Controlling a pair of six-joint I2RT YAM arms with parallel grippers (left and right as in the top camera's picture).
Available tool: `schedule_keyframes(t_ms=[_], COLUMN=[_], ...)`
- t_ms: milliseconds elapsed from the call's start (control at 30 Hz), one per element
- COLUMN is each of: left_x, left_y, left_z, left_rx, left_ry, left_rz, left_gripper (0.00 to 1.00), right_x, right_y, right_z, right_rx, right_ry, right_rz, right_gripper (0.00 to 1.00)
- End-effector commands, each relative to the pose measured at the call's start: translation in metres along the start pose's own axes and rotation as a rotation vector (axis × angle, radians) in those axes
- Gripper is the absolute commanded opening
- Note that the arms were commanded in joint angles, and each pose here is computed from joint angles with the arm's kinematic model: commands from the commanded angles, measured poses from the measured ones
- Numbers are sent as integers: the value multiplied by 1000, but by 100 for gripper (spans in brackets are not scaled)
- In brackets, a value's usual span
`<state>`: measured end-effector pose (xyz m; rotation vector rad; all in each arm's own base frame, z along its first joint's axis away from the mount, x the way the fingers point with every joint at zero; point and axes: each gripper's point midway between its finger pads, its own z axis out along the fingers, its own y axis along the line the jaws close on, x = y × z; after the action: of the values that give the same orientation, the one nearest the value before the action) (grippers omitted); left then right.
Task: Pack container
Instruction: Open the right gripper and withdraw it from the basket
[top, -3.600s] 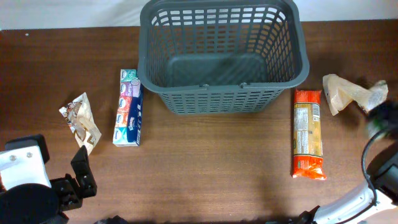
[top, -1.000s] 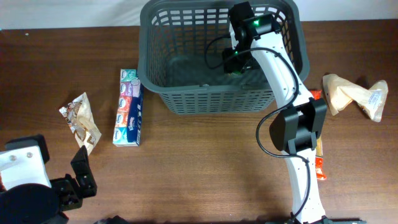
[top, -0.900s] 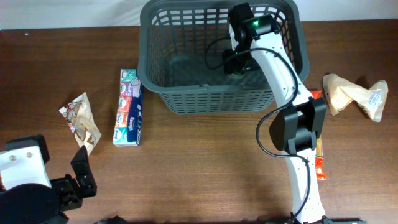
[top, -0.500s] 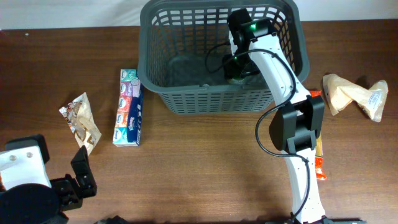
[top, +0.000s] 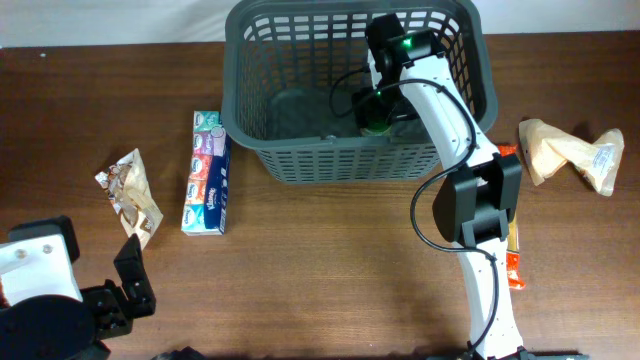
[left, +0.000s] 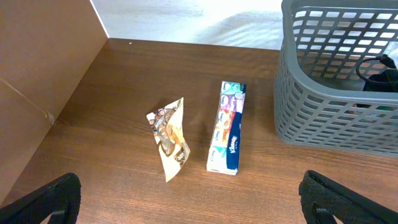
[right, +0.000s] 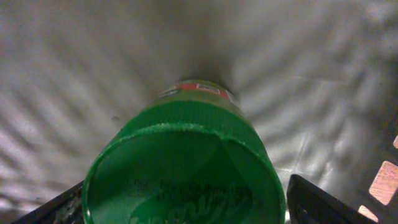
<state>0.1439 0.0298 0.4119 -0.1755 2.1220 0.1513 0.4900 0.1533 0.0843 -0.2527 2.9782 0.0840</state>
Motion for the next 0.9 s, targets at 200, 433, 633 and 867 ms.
schedule_keyframes(t_ms=[200,433,633,867], left_x=[1,1,1,1], left_y=[0,0,0,0], left_z=[1,1,1,1], left_rx=[-4,-3,-3,-4], left_ry=[5,5,5,5], left_rz=[12,12,12,12], left_gripper=[100,100,100,100], right_x=[-34,-64,-32,51], right_y=[-5,-49,-150,-274], right_z=[-52,-188,-292,-321], right_rx=[-3,76,254,341], right_ry=[-171,-514,-715,-681], right_rz=[-48,39,301,743], right_gripper=[88,91,97,99])
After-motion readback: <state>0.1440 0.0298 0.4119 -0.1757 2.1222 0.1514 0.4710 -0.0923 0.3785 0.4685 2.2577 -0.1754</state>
